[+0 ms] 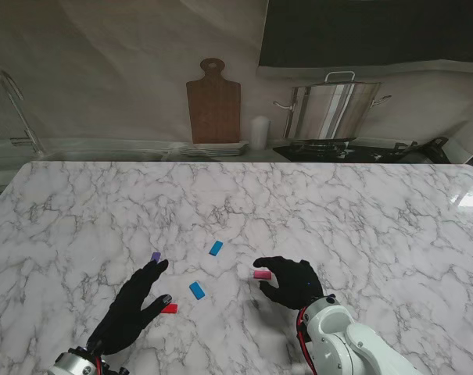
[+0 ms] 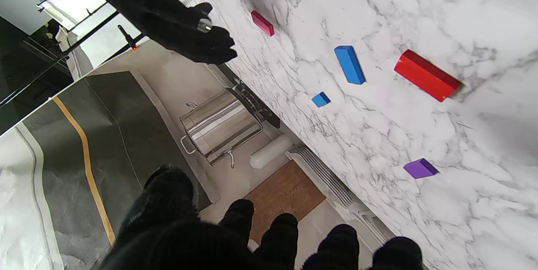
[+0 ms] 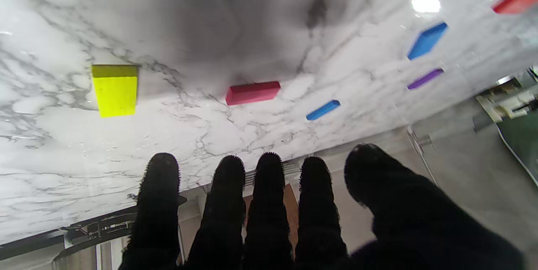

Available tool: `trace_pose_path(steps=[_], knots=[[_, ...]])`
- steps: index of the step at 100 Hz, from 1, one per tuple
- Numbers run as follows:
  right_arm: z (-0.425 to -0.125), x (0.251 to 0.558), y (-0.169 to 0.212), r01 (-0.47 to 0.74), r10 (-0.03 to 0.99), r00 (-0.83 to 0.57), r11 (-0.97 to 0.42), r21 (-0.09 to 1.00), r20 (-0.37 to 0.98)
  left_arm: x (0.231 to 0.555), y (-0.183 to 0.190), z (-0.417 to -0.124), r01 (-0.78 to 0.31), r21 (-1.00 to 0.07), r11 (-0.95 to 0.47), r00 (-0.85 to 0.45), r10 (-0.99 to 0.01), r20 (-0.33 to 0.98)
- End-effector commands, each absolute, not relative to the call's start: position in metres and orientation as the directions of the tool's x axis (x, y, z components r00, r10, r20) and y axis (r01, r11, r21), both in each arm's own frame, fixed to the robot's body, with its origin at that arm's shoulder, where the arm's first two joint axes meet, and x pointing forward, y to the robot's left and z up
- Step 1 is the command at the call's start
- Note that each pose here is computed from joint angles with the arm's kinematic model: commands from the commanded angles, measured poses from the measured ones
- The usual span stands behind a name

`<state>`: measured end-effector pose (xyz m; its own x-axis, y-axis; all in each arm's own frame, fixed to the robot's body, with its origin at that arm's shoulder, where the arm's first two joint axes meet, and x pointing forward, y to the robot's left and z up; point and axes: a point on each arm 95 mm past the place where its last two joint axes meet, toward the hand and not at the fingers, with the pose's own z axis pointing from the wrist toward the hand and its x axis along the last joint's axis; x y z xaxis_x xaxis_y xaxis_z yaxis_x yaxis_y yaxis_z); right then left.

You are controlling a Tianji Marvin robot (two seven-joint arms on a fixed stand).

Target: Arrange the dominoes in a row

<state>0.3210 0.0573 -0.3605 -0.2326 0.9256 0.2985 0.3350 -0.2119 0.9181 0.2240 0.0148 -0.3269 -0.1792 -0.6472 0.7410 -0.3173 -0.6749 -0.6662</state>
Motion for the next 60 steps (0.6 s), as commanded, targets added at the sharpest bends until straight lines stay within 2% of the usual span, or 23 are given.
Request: trace_pose_path(steps=[1,29,60], knots=[[-0.367,0.325,0.055,0.335,0.938,-0.223,-0.181,0.925,0.265,0.223,0.014,-0.327,-0.329,-0.665,-0.670,-0.183,-0.646,0.741],[-0.375,0.340,0.062,0.269,0.961,-0.249,-0.047,0.962,0.117,0.224,0.014,-0.328,-0.339,-0.665,-0.665,-0.182,-0.647,0.740],[-0.382,0.357,0.071,0.213,0.965,-0.254,-0.017,0.977,0.072,0.224,0.014,-0.330,-0.350,-0.665,-0.660,-0.183,-0.648,0.739]])
